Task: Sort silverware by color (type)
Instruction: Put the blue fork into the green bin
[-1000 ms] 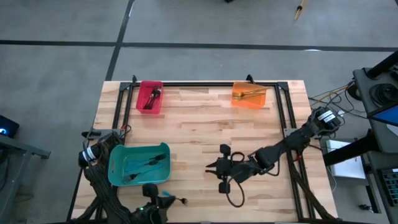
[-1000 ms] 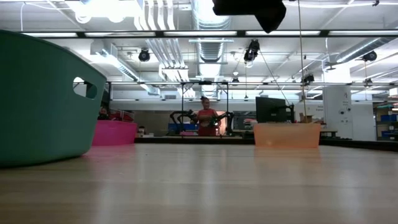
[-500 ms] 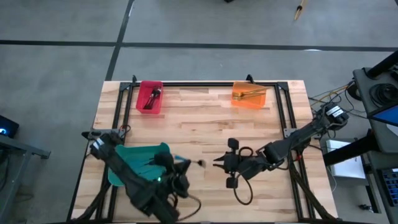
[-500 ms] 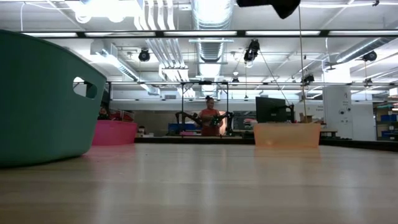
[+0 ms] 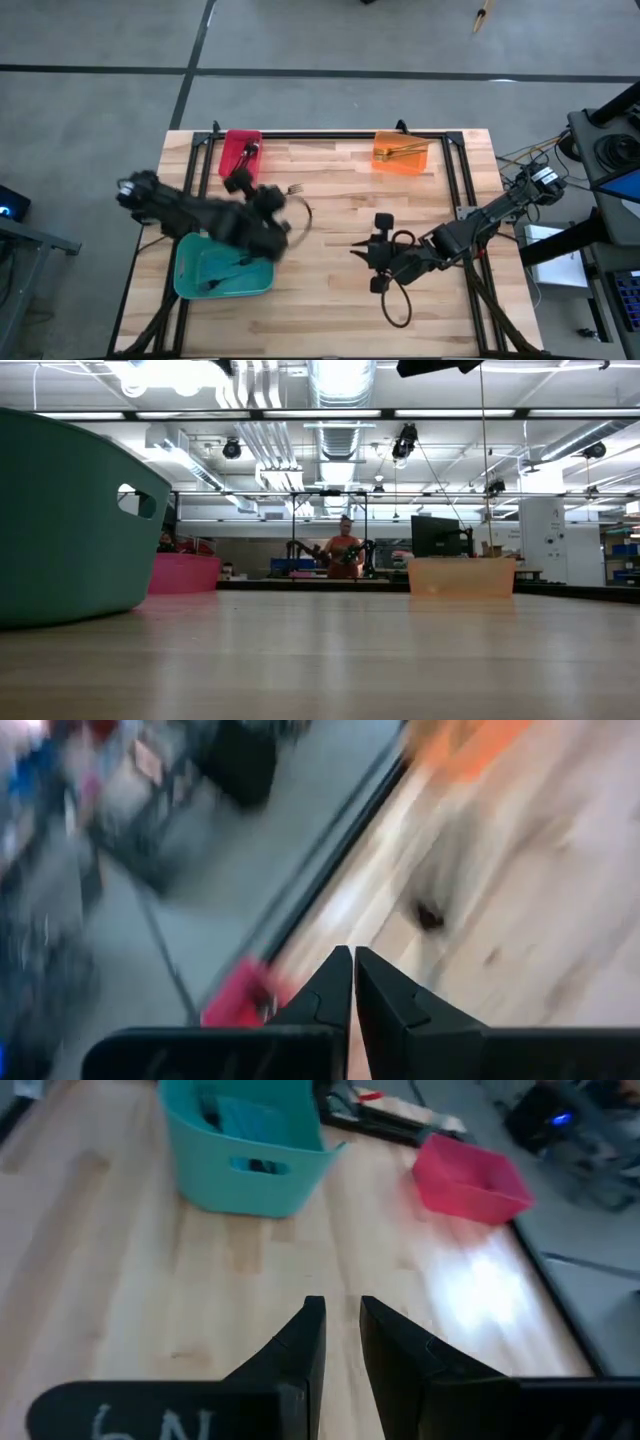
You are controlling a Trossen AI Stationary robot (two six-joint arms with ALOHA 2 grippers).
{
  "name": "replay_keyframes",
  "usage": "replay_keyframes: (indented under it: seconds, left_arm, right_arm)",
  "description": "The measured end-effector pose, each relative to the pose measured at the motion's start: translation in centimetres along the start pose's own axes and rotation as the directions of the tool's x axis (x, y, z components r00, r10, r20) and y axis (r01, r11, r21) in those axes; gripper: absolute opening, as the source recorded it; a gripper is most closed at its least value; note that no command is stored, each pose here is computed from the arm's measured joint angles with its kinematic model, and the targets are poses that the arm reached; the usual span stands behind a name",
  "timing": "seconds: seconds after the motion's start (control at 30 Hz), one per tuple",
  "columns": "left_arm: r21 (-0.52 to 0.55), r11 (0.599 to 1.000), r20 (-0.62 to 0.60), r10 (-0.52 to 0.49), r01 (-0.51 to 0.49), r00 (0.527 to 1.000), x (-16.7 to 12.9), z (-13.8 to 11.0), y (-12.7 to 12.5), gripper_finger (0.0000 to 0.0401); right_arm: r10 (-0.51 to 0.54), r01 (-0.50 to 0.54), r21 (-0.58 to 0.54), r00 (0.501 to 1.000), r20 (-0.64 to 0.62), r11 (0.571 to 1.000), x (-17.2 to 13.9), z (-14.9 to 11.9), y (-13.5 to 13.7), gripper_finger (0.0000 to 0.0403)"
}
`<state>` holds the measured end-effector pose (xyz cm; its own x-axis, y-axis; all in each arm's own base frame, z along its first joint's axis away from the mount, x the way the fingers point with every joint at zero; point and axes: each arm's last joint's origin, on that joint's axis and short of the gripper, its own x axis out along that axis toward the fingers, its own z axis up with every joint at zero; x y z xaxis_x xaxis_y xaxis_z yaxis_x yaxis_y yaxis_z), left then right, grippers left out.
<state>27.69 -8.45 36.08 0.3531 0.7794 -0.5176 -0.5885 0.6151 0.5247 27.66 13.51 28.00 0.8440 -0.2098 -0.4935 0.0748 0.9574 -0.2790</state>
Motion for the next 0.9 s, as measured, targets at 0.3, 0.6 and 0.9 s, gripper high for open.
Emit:
replay_keyframes:
  seconds: [0.3,0.6,0.9]
  left_arm:
    - [-0.151,0.98,-0.316,0.075,-0.128,0.946,8.0,-5.7,6.3,0.0]
    - [-0.234,0.972,-0.268,-0.068,0.004,0.961,7.4,-7.9,7.6,0.0]
    - [-0.291,0.933,-0.153,-0.262,0.21,0.953,5.0,-8.0,6.2,0.0]
  right_arm:
    - [-0.107,0.107,-0.013,0.994,-0.016,0.994,1.1,0.1,-1.9,0.0057]
    - [-0.141,0.142,0.024,0.989,-0.039,0.99,1.9,0.0,-3.3,0.0057]
    - [-0.162,0.167,0.082,0.984,-0.071,0.983,3.2,0.0,-5.8,0.0057]
